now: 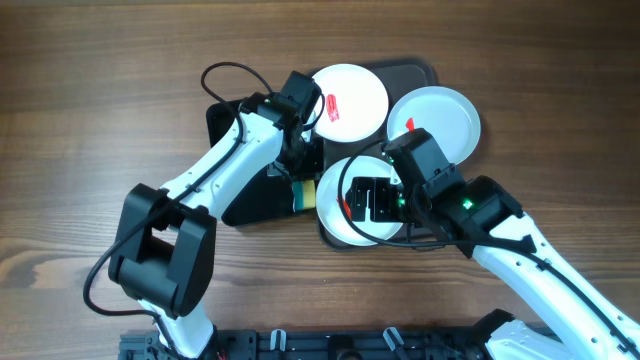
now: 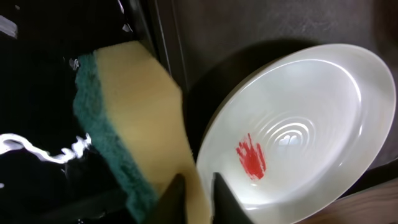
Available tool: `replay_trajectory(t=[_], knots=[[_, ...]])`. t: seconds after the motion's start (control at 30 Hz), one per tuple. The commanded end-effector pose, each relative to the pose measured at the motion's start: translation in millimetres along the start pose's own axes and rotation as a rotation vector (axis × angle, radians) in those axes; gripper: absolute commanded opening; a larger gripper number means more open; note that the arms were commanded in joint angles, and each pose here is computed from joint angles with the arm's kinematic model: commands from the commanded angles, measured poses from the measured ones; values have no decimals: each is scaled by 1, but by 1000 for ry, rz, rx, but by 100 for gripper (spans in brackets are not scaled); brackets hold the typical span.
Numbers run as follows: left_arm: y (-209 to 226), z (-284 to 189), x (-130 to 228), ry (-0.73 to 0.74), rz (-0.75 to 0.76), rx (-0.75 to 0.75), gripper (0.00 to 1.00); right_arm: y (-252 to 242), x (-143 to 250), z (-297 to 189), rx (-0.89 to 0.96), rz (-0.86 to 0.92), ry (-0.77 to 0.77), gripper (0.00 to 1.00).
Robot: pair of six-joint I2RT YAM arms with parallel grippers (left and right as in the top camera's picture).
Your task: Clean dirty plates on tray and stack at the side
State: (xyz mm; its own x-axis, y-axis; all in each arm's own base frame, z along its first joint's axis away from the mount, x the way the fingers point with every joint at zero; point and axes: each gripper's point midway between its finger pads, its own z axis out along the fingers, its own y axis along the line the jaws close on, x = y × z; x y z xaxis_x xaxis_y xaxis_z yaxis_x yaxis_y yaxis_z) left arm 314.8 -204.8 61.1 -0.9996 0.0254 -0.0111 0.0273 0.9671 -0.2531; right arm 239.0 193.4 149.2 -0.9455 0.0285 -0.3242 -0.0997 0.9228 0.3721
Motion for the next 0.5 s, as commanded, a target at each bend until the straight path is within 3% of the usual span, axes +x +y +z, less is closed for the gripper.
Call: replay_trajectory(t=[0.0, 0.03, 0.1, 0.27, 0.47], knots=[[-4, -14, -10, -54, 28, 14, 6, 4, -2, 0, -14, 7, 8, 100], [-5, -14, -10, -55, 28, 14, 11, 4, -2, 0, -14, 7, 8, 100], [-4, -14, -11, -56, 28, 15, 12, 4, -2, 0, -14, 6, 8, 99], [-3, -10, -12, -65, 31, 14, 4, 4, -2, 0, -14, 6, 9, 100], [5, 7, -5, -44, 27, 0, 4, 4, -2, 0, -14, 6, 8, 99]])
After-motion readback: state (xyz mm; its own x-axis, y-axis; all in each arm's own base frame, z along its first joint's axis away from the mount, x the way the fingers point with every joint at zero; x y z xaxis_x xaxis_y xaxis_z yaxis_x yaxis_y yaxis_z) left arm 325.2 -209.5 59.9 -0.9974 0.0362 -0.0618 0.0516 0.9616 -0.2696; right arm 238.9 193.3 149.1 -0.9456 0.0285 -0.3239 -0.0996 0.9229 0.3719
